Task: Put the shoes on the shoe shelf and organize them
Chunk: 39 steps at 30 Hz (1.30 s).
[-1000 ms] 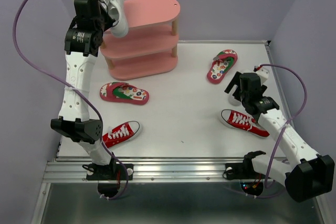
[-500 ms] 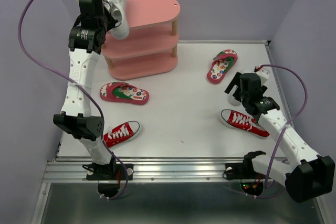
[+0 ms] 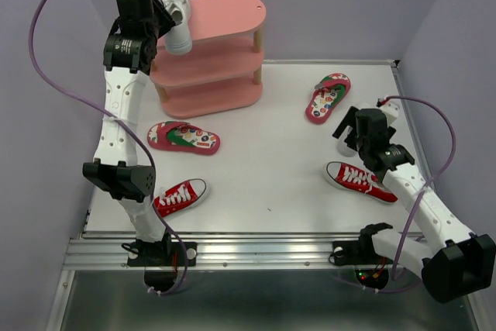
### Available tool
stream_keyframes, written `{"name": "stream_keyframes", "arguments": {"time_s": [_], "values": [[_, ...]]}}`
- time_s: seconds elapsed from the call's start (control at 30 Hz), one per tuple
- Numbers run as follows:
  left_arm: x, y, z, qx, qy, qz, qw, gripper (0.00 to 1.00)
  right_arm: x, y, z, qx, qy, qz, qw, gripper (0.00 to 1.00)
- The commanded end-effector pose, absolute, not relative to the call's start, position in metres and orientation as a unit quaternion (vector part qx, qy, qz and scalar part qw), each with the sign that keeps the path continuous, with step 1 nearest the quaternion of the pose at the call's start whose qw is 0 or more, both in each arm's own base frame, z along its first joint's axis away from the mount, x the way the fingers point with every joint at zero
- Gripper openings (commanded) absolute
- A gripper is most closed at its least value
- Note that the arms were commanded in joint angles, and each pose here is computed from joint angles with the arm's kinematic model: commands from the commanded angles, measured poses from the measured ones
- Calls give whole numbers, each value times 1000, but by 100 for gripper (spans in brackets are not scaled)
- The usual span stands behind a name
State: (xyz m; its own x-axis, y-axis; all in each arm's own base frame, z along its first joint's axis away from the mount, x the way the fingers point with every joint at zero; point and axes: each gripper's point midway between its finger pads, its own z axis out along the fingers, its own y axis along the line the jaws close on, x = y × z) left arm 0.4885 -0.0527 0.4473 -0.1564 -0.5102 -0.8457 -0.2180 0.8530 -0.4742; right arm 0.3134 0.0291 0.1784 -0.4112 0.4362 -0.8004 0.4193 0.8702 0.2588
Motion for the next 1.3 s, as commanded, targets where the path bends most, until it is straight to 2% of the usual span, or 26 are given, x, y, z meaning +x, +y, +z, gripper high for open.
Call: {"name": "stream_keyframes", "arguments": {"time_s": [0.0, 0.2, 0.33, 0.5, 0.73, 0.83, 1.0, 1.27], "values": [[487, -54, 497, -235, 703, -155, 653, 45, 309, 26, 185, 261, 833, 8, 488, 100], [481, -54, 515, -221, 691, -157, 670, 48, 307, 22, 189, 265, 828, 3, 495, 100], [463, -46, 541, -212, 666, -150, 700, 56, 304, 10, 195, 281, 819, -25, 501, 100], [424, -31, 586, -194, 625, -123, 746, 70, 315, 3, 199, 289, 823, -48, 487, 100], [365, -14, 621, -169, 592, -89, 783, 71, 341, -17, 172, 320, 844, -41, 429, 100], [348, -15, 609, -158, 603, -84, 777, 71, 348, -27, 153, 337, 849, -50, 404, 97], [339, -26, 569, -127, 650, -75, 746, 71, 359, -41, 131, 358, 850, -49, 383, 84], [330, -45, 531, -99, 684, -103, 716, 70, 366, -41, 91, 358, 864, -35, 351, 76]]}}
